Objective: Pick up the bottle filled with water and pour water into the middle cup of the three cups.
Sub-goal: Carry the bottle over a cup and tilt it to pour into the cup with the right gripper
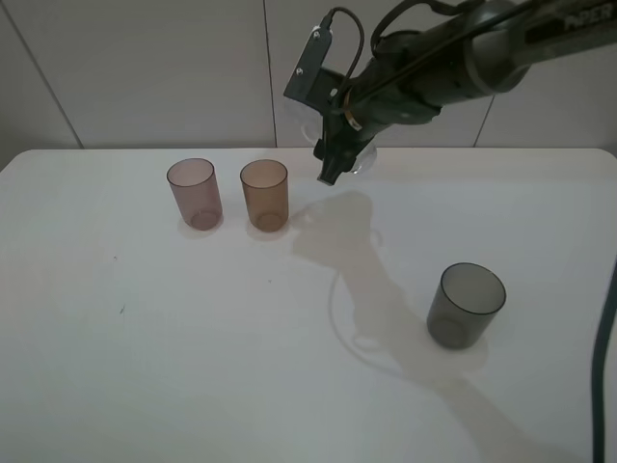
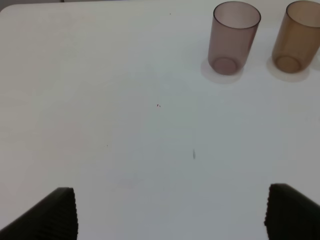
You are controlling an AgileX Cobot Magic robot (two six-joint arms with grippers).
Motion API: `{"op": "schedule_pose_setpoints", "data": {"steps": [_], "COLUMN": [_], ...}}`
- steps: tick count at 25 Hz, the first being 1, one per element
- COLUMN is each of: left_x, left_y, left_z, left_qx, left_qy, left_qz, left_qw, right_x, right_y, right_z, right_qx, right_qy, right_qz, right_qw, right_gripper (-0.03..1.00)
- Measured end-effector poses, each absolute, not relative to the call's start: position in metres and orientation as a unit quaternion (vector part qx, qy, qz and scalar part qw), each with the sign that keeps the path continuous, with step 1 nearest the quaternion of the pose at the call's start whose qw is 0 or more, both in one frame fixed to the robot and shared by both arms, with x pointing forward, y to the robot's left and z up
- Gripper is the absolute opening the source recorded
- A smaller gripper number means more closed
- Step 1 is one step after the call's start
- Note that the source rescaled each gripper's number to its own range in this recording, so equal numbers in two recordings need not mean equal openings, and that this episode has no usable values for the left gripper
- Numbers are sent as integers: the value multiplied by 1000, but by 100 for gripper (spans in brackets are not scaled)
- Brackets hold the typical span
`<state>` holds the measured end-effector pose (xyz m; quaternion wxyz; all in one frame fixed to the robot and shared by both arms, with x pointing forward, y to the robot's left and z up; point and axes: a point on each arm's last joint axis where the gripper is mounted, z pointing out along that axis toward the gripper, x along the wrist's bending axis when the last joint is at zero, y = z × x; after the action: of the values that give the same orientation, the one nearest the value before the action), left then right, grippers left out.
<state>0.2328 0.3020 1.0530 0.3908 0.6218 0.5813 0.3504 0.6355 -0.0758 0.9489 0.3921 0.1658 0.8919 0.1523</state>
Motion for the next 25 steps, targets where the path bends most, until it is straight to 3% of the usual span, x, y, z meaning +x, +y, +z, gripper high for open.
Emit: {"op": "schedule_pose_setpoints", "data": {"steps": [15,25], "left_x": [233,233], "left_y": [302,302], "left_z": [1053,1053], "left_qx": [622,622], "left_qy": [581,581], "left_qz": [350,350], "left_qw": [391,391], "right_x": [644,640], "right_y": [-71,-57], "right_z": [950,954], "right_qx": [130,68], "right_qy": [861,857], "right_qz": [131,131], "right_qw": [473,494], "right_gripper": [0,0]}}
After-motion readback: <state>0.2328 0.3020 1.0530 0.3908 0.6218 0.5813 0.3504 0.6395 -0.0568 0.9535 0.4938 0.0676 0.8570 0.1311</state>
